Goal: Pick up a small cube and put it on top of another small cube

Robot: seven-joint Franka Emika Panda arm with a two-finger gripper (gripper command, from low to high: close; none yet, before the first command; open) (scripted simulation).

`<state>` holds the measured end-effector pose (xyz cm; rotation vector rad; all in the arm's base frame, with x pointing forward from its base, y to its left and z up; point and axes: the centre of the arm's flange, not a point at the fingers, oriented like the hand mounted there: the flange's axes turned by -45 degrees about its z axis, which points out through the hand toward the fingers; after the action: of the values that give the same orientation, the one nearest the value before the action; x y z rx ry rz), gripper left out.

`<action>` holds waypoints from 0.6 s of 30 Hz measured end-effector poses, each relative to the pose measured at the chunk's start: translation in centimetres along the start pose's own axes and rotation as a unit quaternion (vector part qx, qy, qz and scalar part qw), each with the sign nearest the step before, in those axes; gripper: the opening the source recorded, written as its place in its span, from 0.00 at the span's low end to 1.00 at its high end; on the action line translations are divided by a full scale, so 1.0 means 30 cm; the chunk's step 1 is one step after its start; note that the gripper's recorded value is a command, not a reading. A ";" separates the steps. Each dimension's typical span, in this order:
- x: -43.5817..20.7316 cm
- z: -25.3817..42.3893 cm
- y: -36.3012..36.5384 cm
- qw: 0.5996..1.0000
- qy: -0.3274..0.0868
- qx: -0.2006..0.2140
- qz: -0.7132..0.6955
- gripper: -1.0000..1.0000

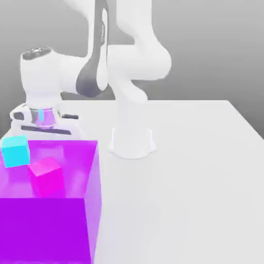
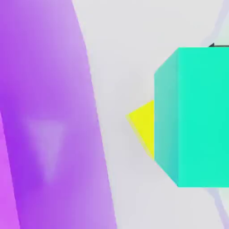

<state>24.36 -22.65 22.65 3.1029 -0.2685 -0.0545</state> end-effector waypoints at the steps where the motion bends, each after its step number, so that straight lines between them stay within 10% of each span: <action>1: -0.001 0.008 0.001 1.000 -0.001 -0.001 0.000 0.00; 18: -0.001 0.125 -0.009 1.000 -0.005 0.005 -0.003 0.00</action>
<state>24.24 -22.46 18.88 3.1142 -0.2602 -0.0703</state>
